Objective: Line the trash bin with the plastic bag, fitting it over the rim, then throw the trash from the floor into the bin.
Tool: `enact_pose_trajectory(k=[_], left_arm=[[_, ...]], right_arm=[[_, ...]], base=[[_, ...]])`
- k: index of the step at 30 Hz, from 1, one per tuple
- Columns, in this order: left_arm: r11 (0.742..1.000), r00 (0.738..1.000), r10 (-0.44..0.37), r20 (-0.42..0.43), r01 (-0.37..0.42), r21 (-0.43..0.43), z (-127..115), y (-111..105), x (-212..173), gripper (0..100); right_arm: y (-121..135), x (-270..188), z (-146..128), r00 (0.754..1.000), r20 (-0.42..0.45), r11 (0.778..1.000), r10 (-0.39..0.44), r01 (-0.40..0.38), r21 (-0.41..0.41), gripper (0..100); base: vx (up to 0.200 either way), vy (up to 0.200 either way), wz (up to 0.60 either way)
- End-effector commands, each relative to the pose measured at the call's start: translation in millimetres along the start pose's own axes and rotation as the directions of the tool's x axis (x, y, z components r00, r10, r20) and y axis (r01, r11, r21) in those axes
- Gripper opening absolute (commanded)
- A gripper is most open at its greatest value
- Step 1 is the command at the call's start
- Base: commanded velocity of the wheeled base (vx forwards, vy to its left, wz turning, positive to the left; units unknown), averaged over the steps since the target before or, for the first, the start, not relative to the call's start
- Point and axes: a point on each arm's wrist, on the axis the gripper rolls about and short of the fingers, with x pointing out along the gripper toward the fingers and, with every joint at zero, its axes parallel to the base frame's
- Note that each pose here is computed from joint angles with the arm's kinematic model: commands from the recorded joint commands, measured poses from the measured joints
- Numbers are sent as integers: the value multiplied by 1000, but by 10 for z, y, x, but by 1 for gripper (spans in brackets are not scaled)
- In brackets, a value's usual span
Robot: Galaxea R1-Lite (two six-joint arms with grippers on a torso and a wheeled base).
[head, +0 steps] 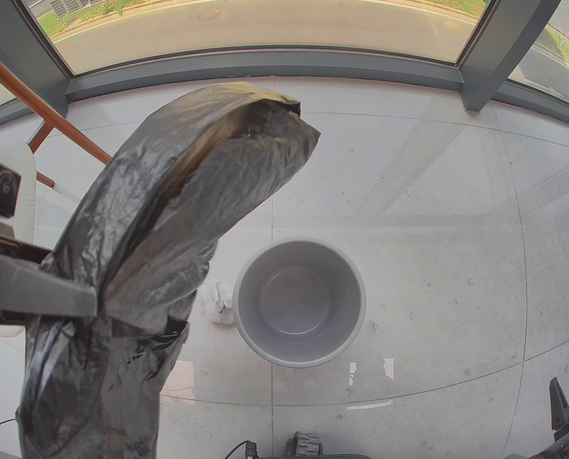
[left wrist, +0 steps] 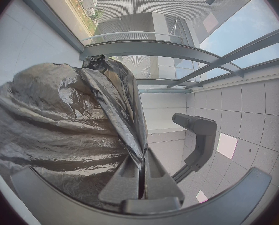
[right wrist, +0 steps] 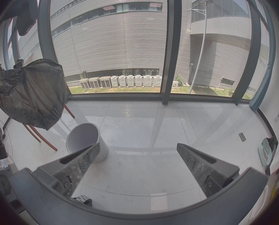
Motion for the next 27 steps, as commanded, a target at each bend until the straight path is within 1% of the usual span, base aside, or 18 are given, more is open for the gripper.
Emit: enact_pose_trajectory(k=[1, 3, 6, 10, 13, 21, 27], left_arm=[[999, 1000, 8, -9, -8, -49, 110, 389, 79, 0], [998, 1000, 7, -12, -7, -56, 131, 469, 101, 0], [998, 1000, 7, -16, -8, -68, 140, 521, 117, 0], [996, 998, -24, -49, 20, -84, 113, 543, 216, 0], [994, 998, -29, -61, 22, -106, 119, 626, 261, 0], [994, 996, -51, -78, 43, -98, 265, 724, 396, 0], [994, 995, -59, -83, 51, -96, 391, 841, 488, 0]], right_arm=[[0, 3, -49, 1000, -5, 1000, 1, -1, 0, 100], [0, 3, -49, 1000, -5, 1000, 1, -1, 0, 100], [0, 3, -49, 1000, -5, 1000, 1, -1, 0, 100], [0, 3, -49, 1000, -5, 1000, 1, -1, 0, 100], [0, 3, -49, 1000, -5, 1000, 1, -1, 0, 100], [0, 3, -49, 1000, -5, 1000, 1, -1, 0, 100], [0, 3, -49, 1000, -5, 1000, 1, -1, 0, 100]], base=[[0, 0, 0], [0, 0, 0], [0, 0, 0], [0, 0, 0], [0, 0, 0], [0, 0, 0], [0, 0, 0]])
